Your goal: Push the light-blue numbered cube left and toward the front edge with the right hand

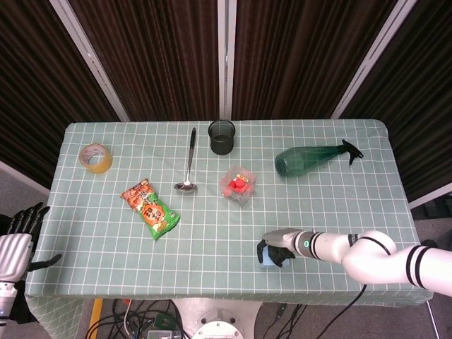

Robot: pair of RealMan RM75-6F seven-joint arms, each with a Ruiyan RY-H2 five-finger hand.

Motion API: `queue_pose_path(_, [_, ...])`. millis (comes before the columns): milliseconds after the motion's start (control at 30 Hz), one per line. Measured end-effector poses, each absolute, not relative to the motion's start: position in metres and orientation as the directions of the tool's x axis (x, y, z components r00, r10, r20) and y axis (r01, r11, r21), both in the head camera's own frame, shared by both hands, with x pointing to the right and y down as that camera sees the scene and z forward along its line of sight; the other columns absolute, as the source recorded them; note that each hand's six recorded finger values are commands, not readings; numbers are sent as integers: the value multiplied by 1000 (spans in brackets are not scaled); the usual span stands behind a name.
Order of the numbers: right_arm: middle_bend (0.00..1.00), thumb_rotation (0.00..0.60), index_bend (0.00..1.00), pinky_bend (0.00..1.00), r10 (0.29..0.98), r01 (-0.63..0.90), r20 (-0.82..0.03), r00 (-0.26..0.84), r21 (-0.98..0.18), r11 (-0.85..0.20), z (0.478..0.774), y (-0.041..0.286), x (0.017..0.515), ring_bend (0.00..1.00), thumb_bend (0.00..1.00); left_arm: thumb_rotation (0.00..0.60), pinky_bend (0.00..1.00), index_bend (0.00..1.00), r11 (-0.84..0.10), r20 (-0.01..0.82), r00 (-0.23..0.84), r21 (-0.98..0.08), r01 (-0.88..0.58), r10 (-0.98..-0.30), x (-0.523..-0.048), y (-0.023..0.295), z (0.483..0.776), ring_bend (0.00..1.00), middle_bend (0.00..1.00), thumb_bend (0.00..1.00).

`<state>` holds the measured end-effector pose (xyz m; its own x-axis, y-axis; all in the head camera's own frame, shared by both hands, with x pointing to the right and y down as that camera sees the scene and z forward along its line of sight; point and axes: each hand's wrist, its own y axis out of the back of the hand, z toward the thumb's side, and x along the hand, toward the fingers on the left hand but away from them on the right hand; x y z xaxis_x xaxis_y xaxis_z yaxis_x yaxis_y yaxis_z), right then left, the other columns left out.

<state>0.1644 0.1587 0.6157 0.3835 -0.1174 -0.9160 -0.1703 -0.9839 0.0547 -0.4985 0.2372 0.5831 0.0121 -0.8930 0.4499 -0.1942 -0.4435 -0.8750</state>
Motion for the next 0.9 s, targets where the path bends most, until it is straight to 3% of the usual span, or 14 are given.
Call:
queue_pose_path(67, [931,600,149,722,-100,-153,-911,401,41,-987,614,157,163,811,1000,600,28,35,-441,448,11,-876,-194,-894,-499,237,583,0,0,0])
queue_pose_path(200, [931,600,122,722,-28,-94,-891,453,-16,-995,601,150,162,811,1000,600,28,35,-438,445,10,-878,-192,-896,-499,237,581,0,0,0])
queue_pose_path(467, [931,600,121,722,290,4,-855,429,-320,-947,562,115,227,811,1000,600,28,35,-434,439,17,-882,-184,-898,-495,234,578,0,0,0])
queue_pose_path(700, [931,600,118,722,566,15,-784,255,-583,-813,550,120,319,811,1000,600,28,35,-431,432,32,-886,-174,-901,-481,230,578,0,0,0])
queue_pose_path(900, [931,600,118,722,780,-1,-625,26,-780,-625,547,147,404,811,1000,600,28,35,-420,419,40,-893,-161,-907,-467,227,573,0,0,0])
